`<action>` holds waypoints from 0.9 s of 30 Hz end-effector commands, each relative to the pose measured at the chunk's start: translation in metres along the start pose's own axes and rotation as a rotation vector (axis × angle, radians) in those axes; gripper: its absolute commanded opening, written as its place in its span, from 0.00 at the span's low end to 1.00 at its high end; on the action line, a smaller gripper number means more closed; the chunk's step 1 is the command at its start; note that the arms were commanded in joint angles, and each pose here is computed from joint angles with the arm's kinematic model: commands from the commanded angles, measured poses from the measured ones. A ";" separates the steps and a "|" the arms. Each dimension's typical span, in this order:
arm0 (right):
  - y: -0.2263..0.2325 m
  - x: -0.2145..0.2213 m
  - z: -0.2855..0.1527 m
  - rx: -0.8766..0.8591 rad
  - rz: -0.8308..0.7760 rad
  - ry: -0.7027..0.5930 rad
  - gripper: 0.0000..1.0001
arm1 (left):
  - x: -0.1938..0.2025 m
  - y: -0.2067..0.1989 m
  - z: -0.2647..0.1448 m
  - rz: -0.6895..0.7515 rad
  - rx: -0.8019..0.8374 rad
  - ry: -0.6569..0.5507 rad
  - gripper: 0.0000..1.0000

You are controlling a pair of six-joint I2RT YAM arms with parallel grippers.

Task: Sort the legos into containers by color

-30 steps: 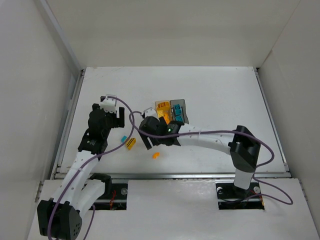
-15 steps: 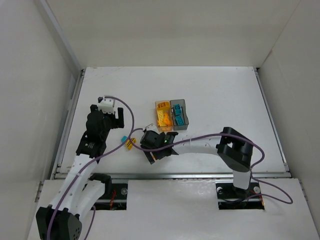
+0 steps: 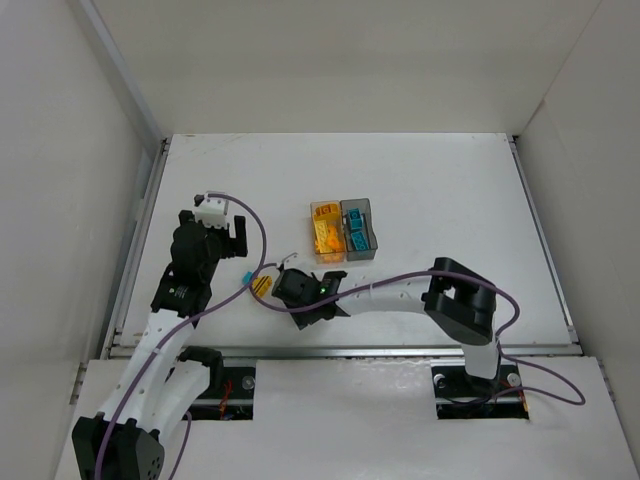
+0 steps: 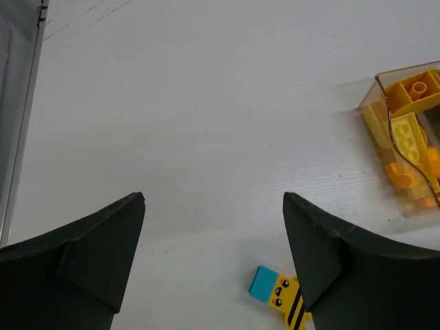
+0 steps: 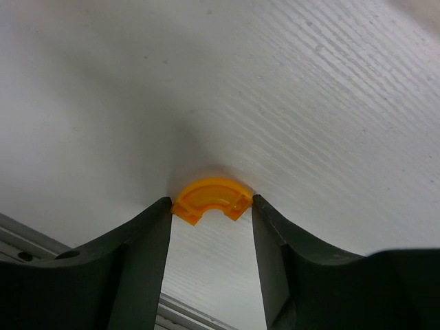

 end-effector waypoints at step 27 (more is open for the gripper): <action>-0.044 -0.086 -0.100 0.124 0.119 -0.303 0.28 | -0.034 0.005 -0.019 0.290 0.139 -0.025 0.66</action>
Point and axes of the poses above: each gripper's point midway between its finger pads, its own z axis out along the fingers, its own y axis along the line the jaws close on, x = y × z, the point moved 7 cm from there along -z, back along the fingers, and after that the axes turned 5 degrees about -z, right-handed, at the moved point
